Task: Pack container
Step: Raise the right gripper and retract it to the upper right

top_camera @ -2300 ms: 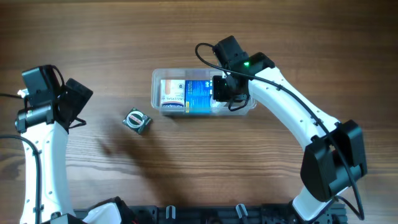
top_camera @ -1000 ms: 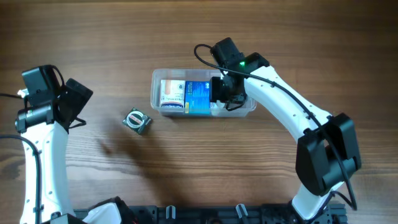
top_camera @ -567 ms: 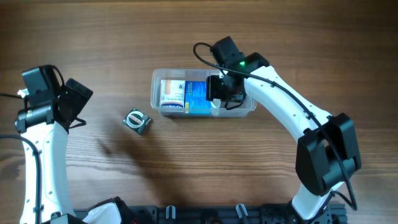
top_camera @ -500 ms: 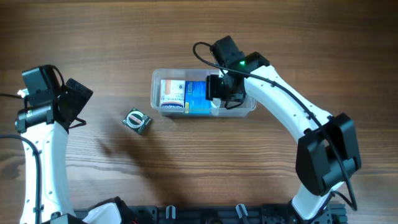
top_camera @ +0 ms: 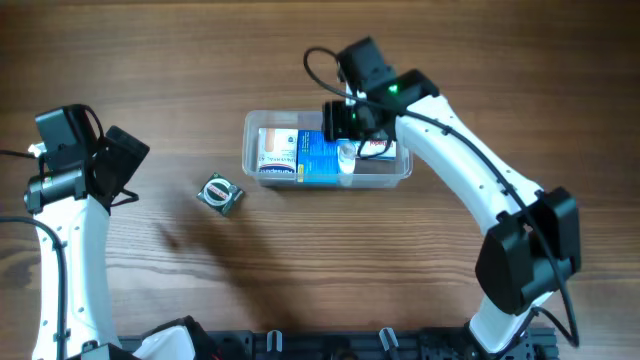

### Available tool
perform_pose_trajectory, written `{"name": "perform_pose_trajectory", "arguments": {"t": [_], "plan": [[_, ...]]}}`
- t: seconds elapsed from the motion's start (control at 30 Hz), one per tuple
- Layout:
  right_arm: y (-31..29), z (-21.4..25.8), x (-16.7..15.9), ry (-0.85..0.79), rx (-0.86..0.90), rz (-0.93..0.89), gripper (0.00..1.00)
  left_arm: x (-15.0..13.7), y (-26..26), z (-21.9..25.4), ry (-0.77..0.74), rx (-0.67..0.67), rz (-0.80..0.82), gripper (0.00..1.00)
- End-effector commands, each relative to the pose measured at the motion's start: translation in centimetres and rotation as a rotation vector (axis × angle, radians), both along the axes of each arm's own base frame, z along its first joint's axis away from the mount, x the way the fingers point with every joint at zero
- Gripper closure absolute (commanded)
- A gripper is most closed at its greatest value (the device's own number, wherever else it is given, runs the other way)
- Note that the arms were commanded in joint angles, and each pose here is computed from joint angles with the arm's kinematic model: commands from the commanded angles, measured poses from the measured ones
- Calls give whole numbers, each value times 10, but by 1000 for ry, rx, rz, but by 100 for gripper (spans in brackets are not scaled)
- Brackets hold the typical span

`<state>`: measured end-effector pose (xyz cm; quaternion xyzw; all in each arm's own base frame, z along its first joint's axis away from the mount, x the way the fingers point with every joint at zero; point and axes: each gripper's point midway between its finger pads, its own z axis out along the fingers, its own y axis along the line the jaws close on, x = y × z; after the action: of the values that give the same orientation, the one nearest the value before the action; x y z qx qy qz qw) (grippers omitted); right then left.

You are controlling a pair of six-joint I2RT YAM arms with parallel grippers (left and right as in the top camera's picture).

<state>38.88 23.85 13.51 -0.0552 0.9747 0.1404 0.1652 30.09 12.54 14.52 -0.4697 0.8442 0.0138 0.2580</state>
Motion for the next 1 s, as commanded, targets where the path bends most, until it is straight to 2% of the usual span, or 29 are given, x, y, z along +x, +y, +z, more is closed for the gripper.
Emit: {"name": "perform_pose_trajectory", "arguments": {"t": [0.0, 0.1, 0.27, 0.47, 0.63, 0.77, 0.97], "plan": [[-4, 65, 19, -143, 74, 3, 31, -2, 4, 4, -13, 11, 22, 0], [-28, 87, 29, -189, 72, -53, 32, -2, 4, 4, -13, 11, 22, 0], [-112, 100, 35, -193, -44, -222, 27, -2, 4, 4, -13, 11, 22, 0], [-222, 92, 24, -125, -242, -346, 0, -2, 4, 4, -13, 11, 22, 0], [-275, 91, 20, -101, -280, -451, 0, -1, 5, 5, -16, 13, 22, 0], [-292, 91, 19, -97, -282, -491, 0, 27, 17, 27, -159, 75, 31, 0], [-294, 93, 23, -118, -278, -499, 0, 29, 18, 28, -169, 79, 31, 0]]}}
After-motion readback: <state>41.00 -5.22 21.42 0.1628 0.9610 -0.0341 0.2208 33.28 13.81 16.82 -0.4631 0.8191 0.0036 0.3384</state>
